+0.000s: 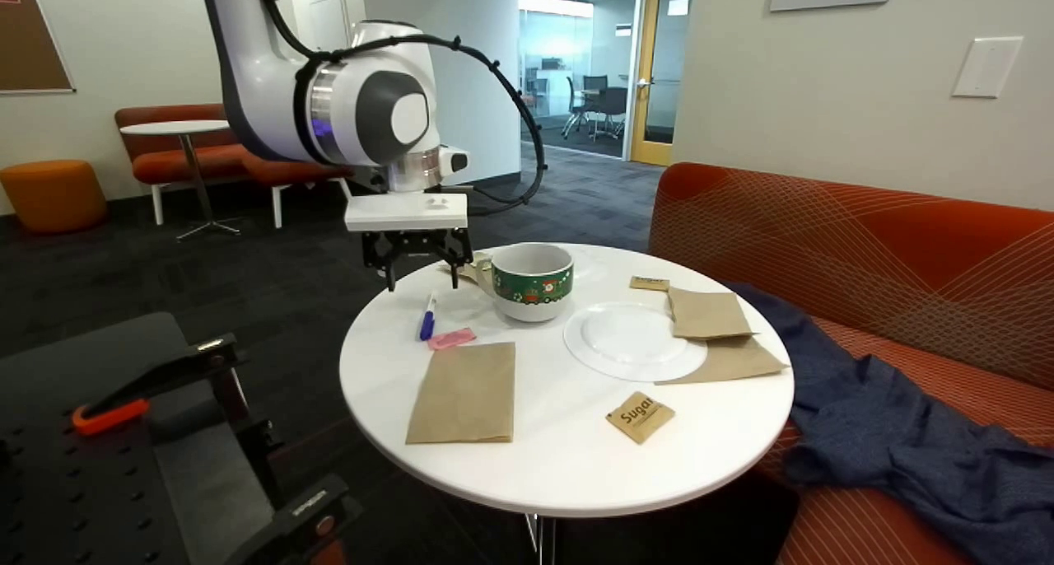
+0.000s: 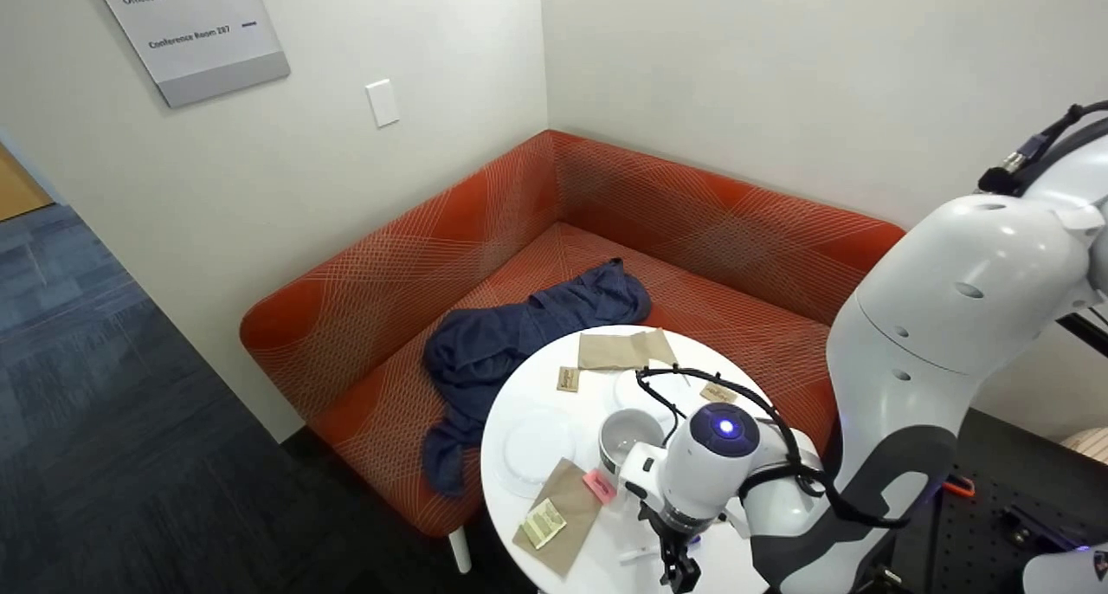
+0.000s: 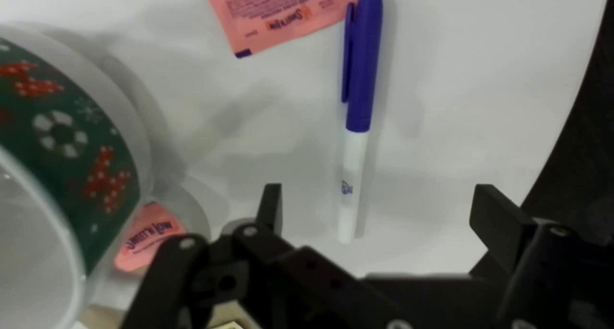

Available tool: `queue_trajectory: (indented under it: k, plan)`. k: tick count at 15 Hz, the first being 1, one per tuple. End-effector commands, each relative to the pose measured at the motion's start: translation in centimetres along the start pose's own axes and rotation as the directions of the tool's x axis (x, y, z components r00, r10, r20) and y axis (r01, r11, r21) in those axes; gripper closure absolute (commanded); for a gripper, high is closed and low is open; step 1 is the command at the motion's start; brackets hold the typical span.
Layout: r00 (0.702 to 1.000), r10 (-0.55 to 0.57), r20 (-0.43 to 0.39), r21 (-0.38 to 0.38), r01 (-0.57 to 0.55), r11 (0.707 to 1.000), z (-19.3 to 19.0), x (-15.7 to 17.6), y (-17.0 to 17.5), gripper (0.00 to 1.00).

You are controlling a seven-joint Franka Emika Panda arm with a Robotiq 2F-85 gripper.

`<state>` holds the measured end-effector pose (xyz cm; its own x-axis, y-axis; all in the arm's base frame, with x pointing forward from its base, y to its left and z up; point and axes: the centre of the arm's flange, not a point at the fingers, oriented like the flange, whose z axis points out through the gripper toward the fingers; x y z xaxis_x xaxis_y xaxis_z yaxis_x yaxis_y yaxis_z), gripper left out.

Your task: Move the marker to the left side of the table

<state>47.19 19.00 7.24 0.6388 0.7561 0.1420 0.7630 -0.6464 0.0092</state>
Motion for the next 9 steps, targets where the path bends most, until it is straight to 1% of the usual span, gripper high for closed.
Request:
queue_trajectory:
  k: [1,4,9]
  plan:
    - [1.0,0.004,0.005,0.016,-0.004,1.0,-3.4,-0.3,-1.0,0.0]
    - [1.0,0.01,-0.004,-0.007,-0.01,1.0,-5.6,-0.5,-1.3,0.0]
    - [0.999,0.015,-0.049,-0.033,-0.017,0.999,-11.0,-1.6,-1.8,0.0]
